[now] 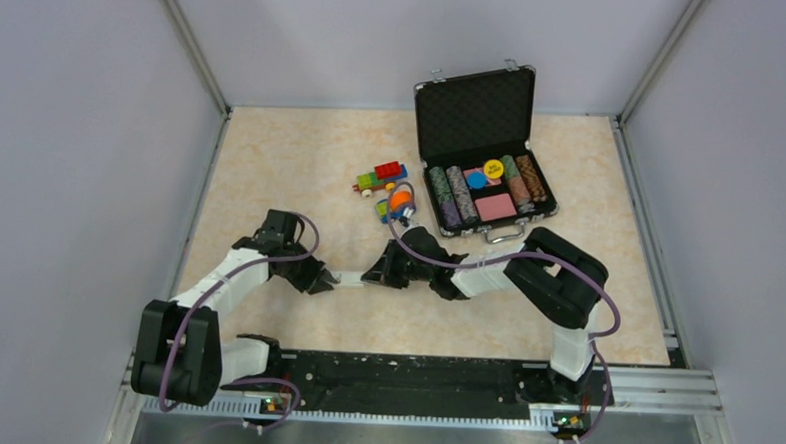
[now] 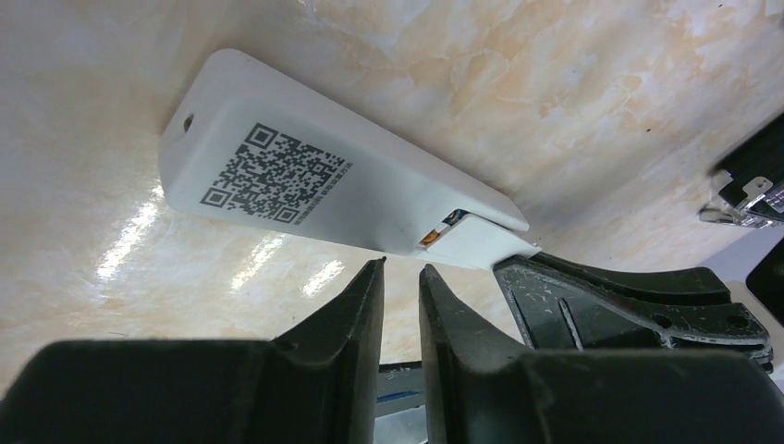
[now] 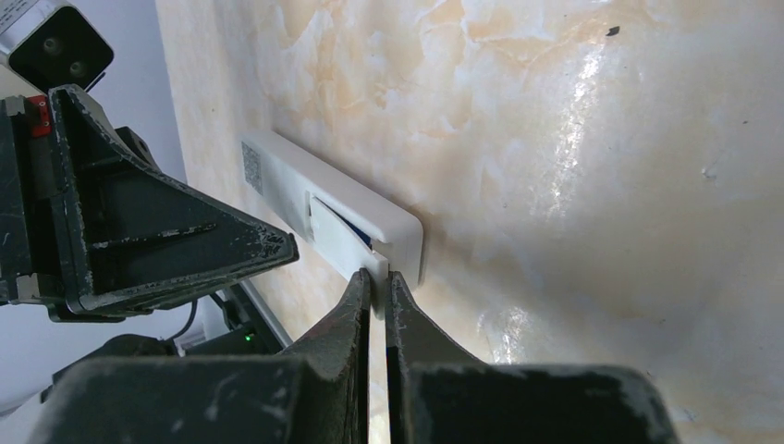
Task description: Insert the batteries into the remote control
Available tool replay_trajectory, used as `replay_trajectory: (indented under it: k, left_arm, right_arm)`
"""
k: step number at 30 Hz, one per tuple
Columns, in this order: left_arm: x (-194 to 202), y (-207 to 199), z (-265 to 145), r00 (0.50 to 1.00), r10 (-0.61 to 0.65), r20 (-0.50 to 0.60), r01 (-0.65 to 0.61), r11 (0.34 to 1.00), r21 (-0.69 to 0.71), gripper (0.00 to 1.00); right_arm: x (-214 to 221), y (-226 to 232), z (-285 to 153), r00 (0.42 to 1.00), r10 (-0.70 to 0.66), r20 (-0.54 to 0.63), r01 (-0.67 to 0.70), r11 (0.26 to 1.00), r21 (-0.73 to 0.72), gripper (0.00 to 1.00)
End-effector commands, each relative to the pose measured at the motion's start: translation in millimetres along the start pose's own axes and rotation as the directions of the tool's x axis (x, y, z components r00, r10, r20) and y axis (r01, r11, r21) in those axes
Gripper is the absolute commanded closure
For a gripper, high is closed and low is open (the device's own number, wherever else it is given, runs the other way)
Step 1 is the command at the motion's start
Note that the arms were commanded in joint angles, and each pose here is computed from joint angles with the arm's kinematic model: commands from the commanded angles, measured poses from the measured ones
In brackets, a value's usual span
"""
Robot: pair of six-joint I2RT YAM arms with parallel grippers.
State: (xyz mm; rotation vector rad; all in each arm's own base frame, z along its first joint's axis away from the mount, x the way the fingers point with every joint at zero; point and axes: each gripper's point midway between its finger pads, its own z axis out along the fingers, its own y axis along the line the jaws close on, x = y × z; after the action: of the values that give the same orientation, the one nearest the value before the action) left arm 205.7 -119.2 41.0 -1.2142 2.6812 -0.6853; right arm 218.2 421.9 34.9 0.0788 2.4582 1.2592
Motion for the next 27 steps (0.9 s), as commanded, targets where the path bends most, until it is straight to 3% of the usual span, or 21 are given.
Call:
replay_trajectory:
  k: [1, 9, 19, 27]
  left_arm:
    - [-11, -11, -3, 0.998, 0.026, 0.048, -0.028, 0.999, 0.033, 0.72]
    - [-10, -11, 2, 0.999, 0.013, 0.037, -0.014, 0.999, 0.048, 0.63]
    - [-4, -4, 9, 1.000, 0.002, 0.009, -0.003, 0.999, 0.041, 0.60]
    - [-3, -5, 10, 1.000, 0.000, -0.001, 0.000, 0.999, 0.048, 0.57]
  right_arm:
    - [7, -19, 6, 0.999, -0.010, -0.036, 0.013, 0.997, 0.082, 1.00]
    - [15, -23, 10, 0.997, 0.021, -0.069, -0.014, 0.994, 0.104, 1.00]
    - [20, -23, 15, 0.996, 0.037, -0.087, -0.027, 0.993, 0.117, 0.99]
    - [27, -13, 17, 0.984, 0.133, -0.118, -0.125, 0.990, 0.067, 1.00]
